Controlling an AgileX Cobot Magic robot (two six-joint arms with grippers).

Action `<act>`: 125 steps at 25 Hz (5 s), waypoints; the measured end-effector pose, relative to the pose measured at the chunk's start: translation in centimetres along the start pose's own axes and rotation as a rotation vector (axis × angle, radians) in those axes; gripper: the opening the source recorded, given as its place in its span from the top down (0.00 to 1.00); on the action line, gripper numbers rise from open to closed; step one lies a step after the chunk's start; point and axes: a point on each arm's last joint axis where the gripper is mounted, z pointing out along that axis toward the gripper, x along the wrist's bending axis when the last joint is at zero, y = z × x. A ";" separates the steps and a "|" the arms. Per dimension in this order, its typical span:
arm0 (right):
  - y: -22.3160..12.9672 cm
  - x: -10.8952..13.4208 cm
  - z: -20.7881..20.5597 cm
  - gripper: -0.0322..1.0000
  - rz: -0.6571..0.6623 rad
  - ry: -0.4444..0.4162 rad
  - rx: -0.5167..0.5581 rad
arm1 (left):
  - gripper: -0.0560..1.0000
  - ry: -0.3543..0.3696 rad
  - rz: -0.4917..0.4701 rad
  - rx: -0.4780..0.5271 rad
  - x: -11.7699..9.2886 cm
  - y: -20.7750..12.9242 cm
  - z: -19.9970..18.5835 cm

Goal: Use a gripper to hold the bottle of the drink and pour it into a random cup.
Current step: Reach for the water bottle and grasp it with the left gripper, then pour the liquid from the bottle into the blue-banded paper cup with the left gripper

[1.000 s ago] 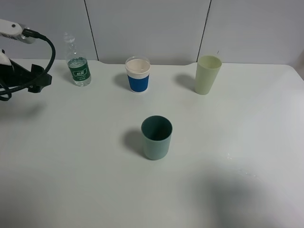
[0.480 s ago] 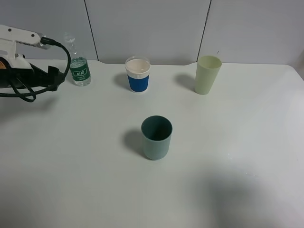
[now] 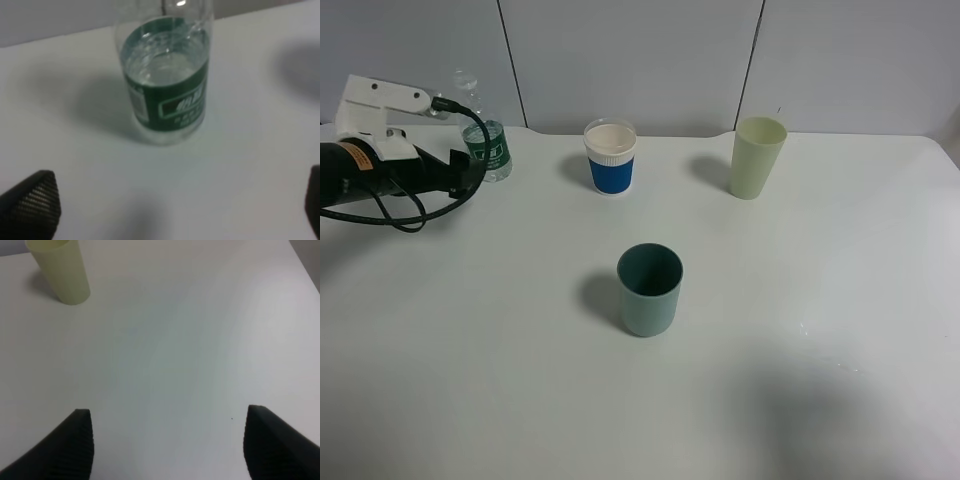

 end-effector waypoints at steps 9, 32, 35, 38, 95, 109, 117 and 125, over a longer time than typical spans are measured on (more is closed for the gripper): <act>0.0 0.0 0.0 0.35 0.000 0.000 0.000 | 0.00 -0.025 -0.019 -0.048 -0.2 -1.4 1.8; 0.0 0.0 0.0 0.35 0.000 0.000 0.000 | 0.00 -0.056 -0.022 -0.118 0.5 0.0 8.8; 0.0 0.0 0.0 0.35 0.000 0.000 0.000 | 0.00 -0.056 -0.021 -0.121 0.6 0.0 9.5; 0.0 0.0 0.0 0.35 0.000 0.000 0.000 | 0.00 -0.055 -0.021 -0.128 0.7 0.1 10.2; 0.0 0.0 0.0 0.35 0.000 0.000 0.000 | 0.54 0.164 0.176 -0.144 -0.7 8.4 7.0; 0.0 0.0 0.0 0.35 0.000 0.000 0.000 | 0.54 0.283 0.502 0.063 -4.2 9.0 6.7; 0.0 0.0 0.0 0.35 0.000 0.000 0.000 | 0.54 0.341 0.563 0.128 -5.7 10.4 6.4; 0.0 0.0 0.0 0.35 0.000 0.000 0.000 | 0.54 0.409 0.607 0.124 -7.3 10.6 5.8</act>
